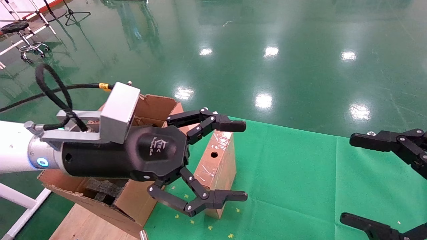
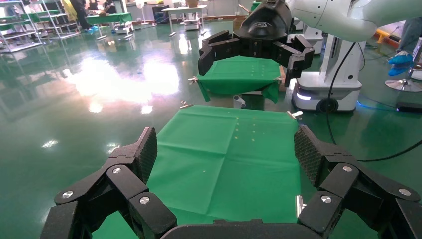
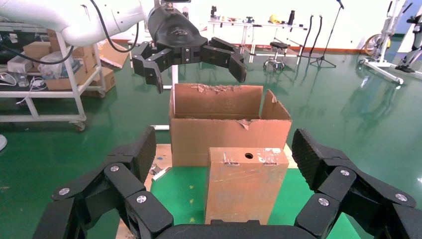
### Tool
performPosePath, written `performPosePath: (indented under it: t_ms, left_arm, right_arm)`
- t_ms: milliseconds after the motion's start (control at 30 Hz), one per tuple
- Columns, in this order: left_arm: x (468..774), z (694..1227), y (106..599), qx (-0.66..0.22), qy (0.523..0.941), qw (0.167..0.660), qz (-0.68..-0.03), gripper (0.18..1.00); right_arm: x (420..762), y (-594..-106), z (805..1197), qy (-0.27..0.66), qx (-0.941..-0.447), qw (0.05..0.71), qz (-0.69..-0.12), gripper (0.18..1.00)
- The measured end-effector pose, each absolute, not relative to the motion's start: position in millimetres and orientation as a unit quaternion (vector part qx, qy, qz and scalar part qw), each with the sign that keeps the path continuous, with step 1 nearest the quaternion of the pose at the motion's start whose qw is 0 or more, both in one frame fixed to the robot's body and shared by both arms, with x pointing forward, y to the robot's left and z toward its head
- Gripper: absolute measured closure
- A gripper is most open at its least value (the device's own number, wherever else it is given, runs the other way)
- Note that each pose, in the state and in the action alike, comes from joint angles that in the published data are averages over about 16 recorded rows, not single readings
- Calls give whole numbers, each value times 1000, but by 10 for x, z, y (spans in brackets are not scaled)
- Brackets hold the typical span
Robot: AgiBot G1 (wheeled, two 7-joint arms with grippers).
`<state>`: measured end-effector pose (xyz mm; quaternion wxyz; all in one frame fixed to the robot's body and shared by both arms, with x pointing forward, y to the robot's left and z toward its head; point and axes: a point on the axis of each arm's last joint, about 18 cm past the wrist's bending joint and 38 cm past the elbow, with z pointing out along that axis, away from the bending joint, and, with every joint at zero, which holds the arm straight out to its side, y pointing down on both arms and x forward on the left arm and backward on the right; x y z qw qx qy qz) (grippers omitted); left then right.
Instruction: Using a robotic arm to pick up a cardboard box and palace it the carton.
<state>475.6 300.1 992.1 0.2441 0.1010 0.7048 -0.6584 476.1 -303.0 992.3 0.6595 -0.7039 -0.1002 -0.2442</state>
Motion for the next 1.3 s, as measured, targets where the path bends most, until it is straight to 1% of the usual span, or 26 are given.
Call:
performPosePath:
  t_ms: [433,567,800,1033,1233,1300]
  left_arm:
    - [4754,9921,3004,102,708,247,-654,183]
    - [4760,9916,3009,103,723,252,-635,183]
    - [4819,9926,3028,94,764,267,-579,183]
    - [4895,9944,3069,80,799,280,-527,183]
    - [4944,9921,3128,64,816,286,-498,183]
    - [4976,9913,3146,55,822,289,-488,183]
  right_arm:
    - [4761,-3030,9923,-100,-704,659,-244,178]
    - [4761,-3030,9923,-100,-704,659,-244,178]
    - [4762,-3030,9923,-100,-704,659,-244,185]
    - [4762,-3031,9923,-100,-704,659,-244,215]
    - [4763,-3032,9922,-100,-704,659,-244,274]
    - [4763,-3032,9922,-100,-704,659,-244,307]
